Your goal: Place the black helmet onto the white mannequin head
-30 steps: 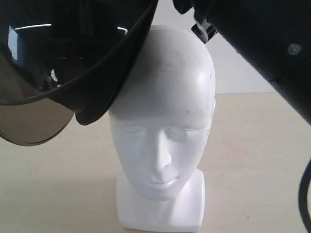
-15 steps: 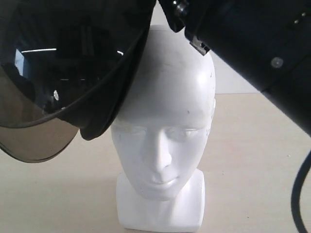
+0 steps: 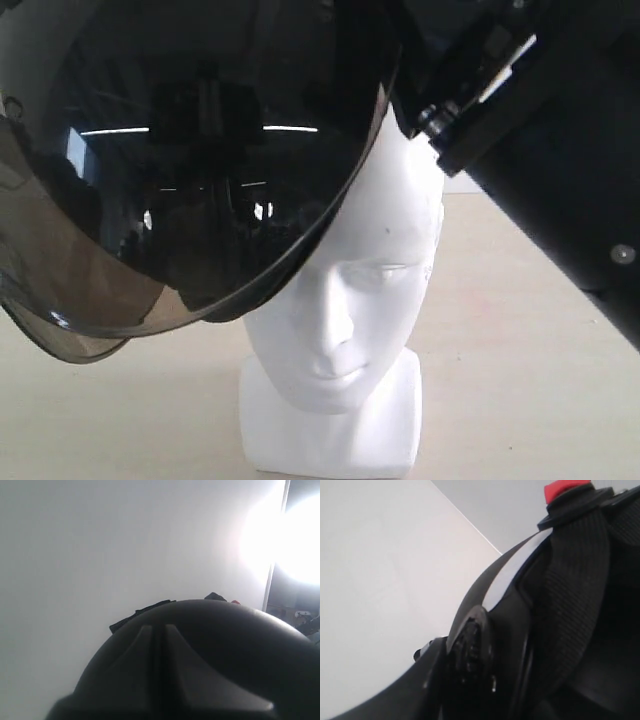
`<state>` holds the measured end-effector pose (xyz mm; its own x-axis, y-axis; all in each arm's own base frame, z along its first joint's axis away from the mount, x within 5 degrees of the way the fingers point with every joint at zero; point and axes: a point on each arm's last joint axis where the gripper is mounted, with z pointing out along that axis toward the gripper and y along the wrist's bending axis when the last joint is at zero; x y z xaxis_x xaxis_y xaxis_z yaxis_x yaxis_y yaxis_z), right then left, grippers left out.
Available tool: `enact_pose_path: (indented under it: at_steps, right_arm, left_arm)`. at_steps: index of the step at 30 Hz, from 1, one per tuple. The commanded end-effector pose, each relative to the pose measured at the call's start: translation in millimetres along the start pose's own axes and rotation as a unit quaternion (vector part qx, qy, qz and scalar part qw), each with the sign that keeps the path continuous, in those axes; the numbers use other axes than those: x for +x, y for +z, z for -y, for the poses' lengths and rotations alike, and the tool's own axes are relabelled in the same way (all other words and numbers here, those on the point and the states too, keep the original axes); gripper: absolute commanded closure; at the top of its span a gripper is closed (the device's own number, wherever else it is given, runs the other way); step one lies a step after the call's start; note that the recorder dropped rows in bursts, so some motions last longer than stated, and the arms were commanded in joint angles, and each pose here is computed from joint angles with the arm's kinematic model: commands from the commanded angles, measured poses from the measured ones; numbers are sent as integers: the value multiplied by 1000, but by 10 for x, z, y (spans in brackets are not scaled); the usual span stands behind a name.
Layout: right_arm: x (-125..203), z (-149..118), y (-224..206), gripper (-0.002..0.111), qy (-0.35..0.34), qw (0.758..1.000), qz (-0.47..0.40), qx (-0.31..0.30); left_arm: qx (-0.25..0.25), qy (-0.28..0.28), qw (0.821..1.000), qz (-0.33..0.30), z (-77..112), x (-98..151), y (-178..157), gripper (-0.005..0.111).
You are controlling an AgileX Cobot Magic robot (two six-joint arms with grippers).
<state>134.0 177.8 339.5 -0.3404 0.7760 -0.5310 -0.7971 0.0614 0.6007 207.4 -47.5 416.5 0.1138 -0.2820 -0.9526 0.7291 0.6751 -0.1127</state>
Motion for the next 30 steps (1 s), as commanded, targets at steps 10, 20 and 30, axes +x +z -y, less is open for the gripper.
enact_pose_path:
  at_steps: [10, 20, 30]
  right_arm:
    - [-83, 128, -143, 109, -45, 996, 46, 57]
    - [-71, 252, -277, 109, -65, 991, 53, 106]
    - [-91, 280, -291, 109, -97, 986, 60, 124]
  left_arm:
    - [103, 2, 995, -16, 50, 208, 174, 102]
    - [125, 3, 991, -43, 71, 449, 367, 102]
    - [151, -9, 986, -67, 103, 686, 523, 102]
